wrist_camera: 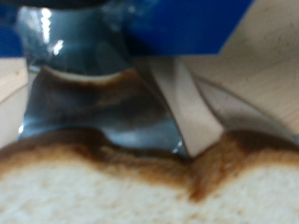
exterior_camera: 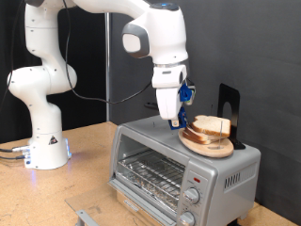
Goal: Make a piece of toast with the oven
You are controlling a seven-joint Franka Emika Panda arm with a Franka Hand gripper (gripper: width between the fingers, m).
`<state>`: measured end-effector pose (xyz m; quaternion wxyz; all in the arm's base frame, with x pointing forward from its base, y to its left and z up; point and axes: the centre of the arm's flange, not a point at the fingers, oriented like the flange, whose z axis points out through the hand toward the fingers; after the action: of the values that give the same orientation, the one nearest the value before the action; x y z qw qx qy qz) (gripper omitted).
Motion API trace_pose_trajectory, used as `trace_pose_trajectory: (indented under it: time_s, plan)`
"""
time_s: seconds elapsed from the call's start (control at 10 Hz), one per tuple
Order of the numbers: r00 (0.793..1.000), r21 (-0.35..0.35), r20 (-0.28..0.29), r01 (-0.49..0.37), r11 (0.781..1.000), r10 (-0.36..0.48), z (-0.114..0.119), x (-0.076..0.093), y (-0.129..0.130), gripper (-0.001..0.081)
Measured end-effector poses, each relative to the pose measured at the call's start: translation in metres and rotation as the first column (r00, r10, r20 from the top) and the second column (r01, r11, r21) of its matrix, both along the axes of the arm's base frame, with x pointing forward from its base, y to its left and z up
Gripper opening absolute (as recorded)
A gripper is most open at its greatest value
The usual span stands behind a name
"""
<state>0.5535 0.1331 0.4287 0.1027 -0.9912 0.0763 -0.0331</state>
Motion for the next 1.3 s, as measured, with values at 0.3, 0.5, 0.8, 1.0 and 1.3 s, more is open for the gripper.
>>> trace_pose_trajectory:
  time_s: [0.3,0.5,0.8,1.0,1.3]
  plan:
    - [0.999,0.039,0.034,0.024,0.999,-0.025,0.008,-0.007,-0.009,0.0434]
    - [0.998,0.054,0.052,0.022,0.998,-0.025,0.016,-0.015,-0.014,0.0434]
    - [0.994,0.067,0.096,0.038,0.997,-0.045,0.028,-0.024,-0.02,0.043]
    - [0.991,0.075,0.122,0.044,0.996,-0.052,0.036,-0.027,-0.021,0.0423]
    - [0.989,0.082,0.144,0.035,0.996,-0.046,0.047,-0.033,-0.022,0.0422]
